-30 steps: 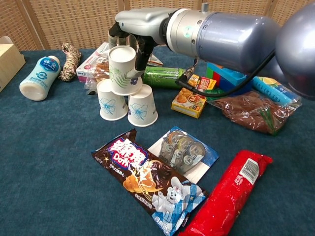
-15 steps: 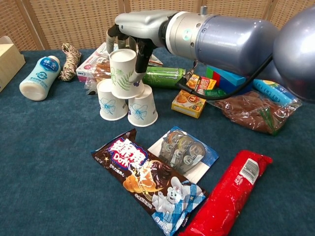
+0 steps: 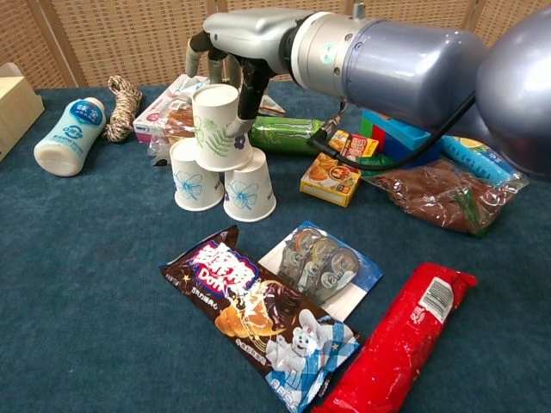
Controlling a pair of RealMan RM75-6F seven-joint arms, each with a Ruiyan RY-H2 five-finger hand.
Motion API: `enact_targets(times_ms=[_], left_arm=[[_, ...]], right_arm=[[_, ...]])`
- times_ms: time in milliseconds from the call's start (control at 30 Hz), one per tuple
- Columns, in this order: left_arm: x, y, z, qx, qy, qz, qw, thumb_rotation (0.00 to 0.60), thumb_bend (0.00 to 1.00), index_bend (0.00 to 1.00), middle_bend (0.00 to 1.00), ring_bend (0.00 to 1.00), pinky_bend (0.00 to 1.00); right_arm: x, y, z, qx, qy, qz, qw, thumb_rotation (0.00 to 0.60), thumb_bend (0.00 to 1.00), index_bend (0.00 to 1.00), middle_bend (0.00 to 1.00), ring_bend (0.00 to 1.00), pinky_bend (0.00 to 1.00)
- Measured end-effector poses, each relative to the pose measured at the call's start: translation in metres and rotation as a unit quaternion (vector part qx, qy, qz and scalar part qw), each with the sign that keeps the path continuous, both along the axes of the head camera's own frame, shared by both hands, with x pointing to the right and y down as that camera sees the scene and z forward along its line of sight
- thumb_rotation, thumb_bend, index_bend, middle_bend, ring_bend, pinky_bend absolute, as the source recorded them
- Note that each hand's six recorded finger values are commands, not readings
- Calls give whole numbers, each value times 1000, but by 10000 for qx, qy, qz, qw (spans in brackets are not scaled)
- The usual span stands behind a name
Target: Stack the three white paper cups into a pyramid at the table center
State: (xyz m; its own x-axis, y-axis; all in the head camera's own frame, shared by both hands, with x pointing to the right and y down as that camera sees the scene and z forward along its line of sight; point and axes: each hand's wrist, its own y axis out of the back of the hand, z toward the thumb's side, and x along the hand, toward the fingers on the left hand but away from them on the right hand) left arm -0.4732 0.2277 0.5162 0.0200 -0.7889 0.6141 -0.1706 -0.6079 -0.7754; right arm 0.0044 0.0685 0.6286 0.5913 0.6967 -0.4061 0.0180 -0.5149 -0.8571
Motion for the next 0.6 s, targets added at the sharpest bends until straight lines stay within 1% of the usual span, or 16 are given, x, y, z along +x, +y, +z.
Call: enact_targets(times_ms=[167, 300, 600], left_arm=[[0, 0, -2, 15, 18, 0, 10000, 600, 282, 39, 0, 0, 0], [0, 1, -2, 12, 34, 14, 10000, 600, 282, 39, 0, 0, 0], [4, 3, -4, -3, 74, 74, 9999, 600, 283, 39, 0, 0, 0]], right_arm=[[10, 0, -3, -50, -6, 70, 10000, 600, 212, 194, 375, 340, 490], [27, -2, -7, -15, 20, 138, 9999, 600, 212, 193, 373, 339, 490], [81, -9, -20, 54, 96, 449, 9989, 600, 211, 192, 370, 339, 489]])
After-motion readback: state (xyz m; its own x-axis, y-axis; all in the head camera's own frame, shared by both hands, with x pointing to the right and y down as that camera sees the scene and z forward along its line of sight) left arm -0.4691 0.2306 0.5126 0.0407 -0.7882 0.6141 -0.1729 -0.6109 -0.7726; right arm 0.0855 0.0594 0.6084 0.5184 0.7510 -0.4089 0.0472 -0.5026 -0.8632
